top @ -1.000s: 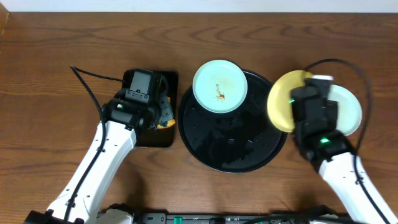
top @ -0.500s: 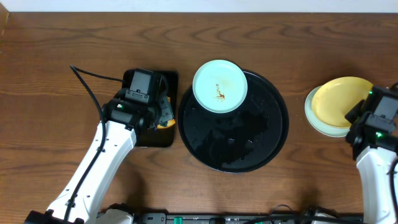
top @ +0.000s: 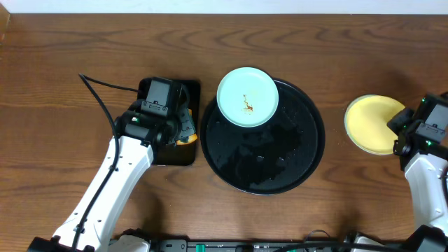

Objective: Clean dirty plates on tray and stack at the side
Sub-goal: 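Lift the yellow plate and stack it on the pale green plate, then move the right gripper to the remaining pale green plate's rim, then scrub the pale green plate with the sponge in the left gripper, then move the left gripper back and lower the sponge into the black tray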

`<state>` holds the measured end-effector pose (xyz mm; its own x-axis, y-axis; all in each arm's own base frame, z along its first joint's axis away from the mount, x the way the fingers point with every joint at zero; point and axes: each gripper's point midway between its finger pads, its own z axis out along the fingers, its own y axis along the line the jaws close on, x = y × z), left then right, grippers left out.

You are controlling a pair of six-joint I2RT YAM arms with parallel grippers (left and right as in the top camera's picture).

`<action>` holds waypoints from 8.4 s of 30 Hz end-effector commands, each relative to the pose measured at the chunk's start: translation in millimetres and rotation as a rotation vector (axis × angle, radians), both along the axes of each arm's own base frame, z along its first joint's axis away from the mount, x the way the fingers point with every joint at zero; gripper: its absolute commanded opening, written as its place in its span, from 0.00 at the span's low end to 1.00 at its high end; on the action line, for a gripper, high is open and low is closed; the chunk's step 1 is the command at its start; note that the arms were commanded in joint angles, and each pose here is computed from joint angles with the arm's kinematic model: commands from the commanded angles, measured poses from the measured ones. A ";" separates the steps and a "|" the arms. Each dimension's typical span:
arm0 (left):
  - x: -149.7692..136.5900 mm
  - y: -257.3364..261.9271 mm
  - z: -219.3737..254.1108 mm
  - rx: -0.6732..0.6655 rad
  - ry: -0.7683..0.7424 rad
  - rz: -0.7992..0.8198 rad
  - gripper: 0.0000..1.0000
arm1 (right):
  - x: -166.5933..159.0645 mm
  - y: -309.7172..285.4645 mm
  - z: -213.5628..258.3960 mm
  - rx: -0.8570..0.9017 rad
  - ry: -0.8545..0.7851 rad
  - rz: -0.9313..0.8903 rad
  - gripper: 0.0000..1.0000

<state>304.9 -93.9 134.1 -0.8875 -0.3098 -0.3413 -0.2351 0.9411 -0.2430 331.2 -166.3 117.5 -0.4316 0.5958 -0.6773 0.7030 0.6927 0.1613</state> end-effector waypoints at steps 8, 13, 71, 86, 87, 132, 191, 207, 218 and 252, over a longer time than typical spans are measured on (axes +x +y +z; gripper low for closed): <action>-1.0 4.3 0.2 0.018 -0.004 -0.005 0.08 | 33.6 119.1 8.4 0.293 -0.094 0.519 0.25; -0.9 4.4 0.2 0.019 -0.004 -0.005 0.08 | 34.1 174.1 19.9 0.236 -0.009 0.712 0.23; -0.2 -7.2 2.0 -0.036 -0.006 -0.032 0.08 | 23.7 291.7 -103.1 0.339 0.556 0.813 0.01; -11.0 -127.0 -29.1 -0.196 0.030 -0.356 0.08 | -28.2 303.1 -107.0 0.305 0.745 0.847 0.01; -12.6 -135.1 -32.7 -0.204 0.035 -0.377 0.08 | -28.1 303.1 -107.0 0.304 0.745 0.847 0.01; 5.1 -145.0 -117.5 0.060 0.033 -0.307 0.08 | -36.0 295.2 -107.7 0.279 0.789 0.835 0.01; 37.9 110.9 -109.0 -0.027 0.206 0.066 0.08 | -28.2 305.2 -106.8 0.313 0.742 0.859 0.01; 44.7 88.2 -101.5 0.156 0.151 -0.035 0.08 | -29.2 304.9 -106.8 0.314 0.747 0.859 0.01; 29.1 9.3 -124.1 -0.034 0.220 -0.262 0.08 | -29.6 304.7 -106.9 0.314 0.749 0.858 0.01; 39.2 46.8 -80.3 0.174 0.112 -0.235 0.59 | -29.1 304.9 -106.8 0.313 0.746 0.858 0.12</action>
